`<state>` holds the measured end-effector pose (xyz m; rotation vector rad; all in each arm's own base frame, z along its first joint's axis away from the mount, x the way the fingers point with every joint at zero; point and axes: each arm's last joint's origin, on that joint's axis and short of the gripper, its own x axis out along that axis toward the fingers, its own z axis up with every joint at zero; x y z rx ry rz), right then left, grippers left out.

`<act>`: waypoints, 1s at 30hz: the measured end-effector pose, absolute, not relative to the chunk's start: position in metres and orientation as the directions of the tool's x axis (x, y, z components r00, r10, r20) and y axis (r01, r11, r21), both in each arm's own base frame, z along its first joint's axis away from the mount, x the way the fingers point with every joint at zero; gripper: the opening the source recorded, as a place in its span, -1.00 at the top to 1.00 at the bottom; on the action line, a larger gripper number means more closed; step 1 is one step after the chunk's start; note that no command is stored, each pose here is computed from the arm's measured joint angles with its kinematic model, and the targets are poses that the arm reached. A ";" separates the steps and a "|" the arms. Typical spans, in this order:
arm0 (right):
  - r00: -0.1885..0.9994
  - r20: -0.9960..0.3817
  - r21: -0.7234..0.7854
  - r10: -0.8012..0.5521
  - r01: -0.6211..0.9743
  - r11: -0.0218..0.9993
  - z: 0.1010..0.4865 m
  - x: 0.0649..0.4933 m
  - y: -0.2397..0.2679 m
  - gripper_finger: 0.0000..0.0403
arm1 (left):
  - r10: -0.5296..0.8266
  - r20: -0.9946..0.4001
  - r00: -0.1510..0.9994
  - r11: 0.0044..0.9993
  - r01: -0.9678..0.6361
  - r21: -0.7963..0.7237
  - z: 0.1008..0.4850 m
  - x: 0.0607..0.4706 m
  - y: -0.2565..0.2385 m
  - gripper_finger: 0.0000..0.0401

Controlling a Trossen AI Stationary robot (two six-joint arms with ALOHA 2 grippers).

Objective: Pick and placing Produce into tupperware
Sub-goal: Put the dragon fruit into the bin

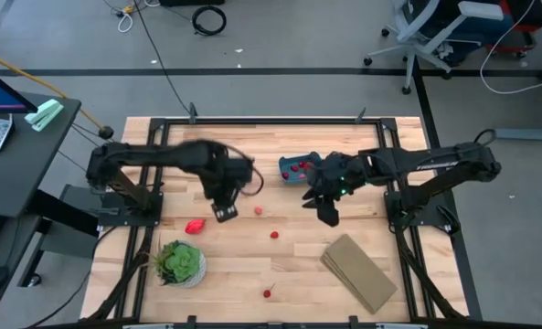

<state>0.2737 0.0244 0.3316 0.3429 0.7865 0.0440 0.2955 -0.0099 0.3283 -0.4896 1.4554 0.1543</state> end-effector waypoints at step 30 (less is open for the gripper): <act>0.690 -0.715 0.252 0.110 0.108 0.962 0.324 0.278 0.034 0.36 | -0.169 -0.958 -0.231 0.878 -0.477 -0.040 0.164 0.241 -0.043 -0.38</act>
